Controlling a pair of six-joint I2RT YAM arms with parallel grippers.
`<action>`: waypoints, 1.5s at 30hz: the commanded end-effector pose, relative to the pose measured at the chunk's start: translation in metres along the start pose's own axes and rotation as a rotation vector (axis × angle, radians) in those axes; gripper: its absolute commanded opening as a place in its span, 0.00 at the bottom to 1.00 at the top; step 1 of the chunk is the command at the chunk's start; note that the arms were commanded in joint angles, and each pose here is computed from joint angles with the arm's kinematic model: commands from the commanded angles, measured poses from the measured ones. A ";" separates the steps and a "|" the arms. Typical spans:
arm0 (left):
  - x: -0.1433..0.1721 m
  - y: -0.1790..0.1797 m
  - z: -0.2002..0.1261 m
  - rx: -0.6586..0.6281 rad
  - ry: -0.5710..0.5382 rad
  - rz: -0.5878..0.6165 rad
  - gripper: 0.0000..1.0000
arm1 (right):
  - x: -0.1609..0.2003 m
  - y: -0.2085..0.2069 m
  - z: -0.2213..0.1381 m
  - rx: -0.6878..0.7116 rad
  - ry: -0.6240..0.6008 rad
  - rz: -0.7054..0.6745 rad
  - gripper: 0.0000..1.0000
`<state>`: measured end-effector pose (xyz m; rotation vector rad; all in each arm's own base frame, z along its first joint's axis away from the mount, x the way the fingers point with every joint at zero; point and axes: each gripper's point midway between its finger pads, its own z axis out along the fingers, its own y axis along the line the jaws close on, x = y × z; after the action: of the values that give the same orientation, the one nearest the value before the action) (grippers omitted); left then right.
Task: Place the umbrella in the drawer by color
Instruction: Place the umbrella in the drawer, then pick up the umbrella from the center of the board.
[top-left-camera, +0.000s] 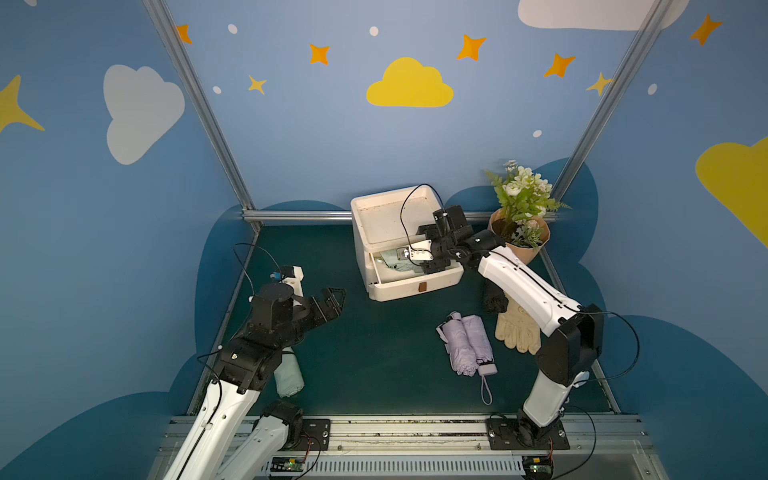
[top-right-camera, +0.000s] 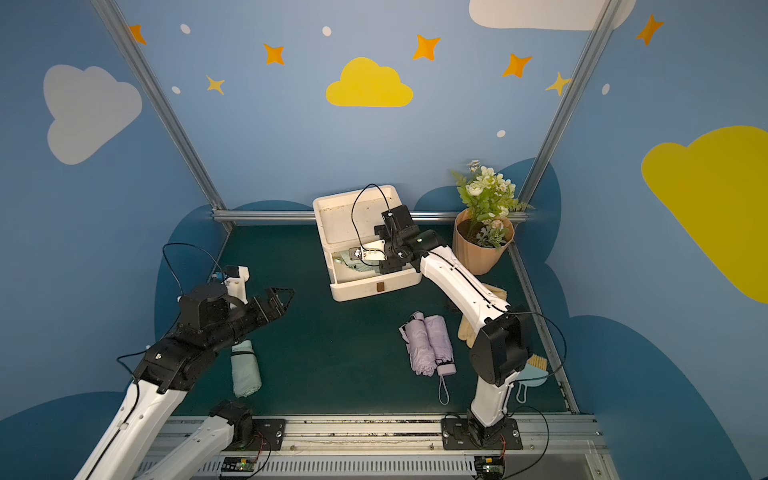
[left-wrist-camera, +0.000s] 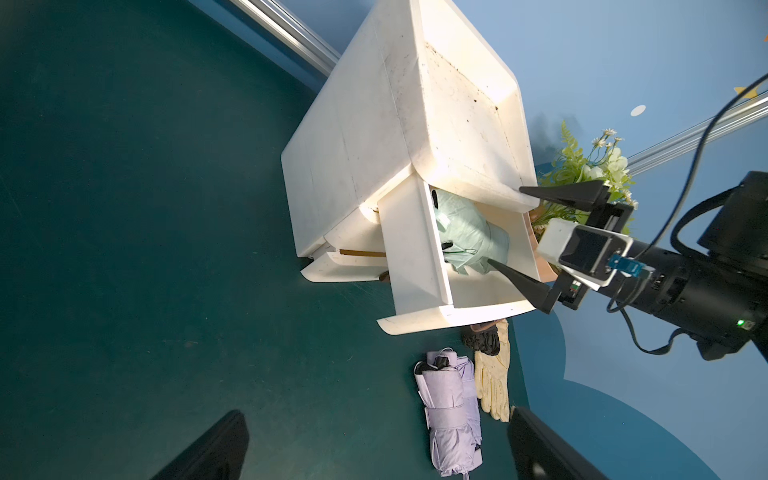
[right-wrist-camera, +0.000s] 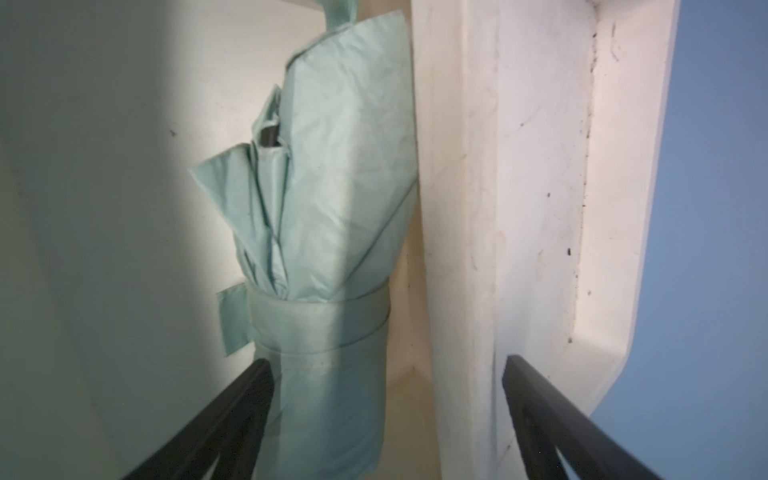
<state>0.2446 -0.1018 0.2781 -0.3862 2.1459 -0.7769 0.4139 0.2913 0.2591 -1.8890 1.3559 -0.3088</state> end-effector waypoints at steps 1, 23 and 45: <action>-0.006 0.005 -0.009 -0.035 -0.012 0.005 1.00 | -0.008 -0.038 -0.035 0.126 -0.044 0.036 0.93; 0.036 0.151 -0.032 -0.889 0.369 0.051 1.00 | -0.040 -0.028 -0.240 0.229 -0.477 0.939 0.99; 0.091 0.248 0.006 -1.059 0.344 -0.482 1.00 | -0.013 0.040 -0.247 0.178 -0.431 1.188 0.99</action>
<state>0.1763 0.0393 0.0716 -1.3863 2.7147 0.2090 0.2341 0.1892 0.4056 -0.7082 1.7572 0.5261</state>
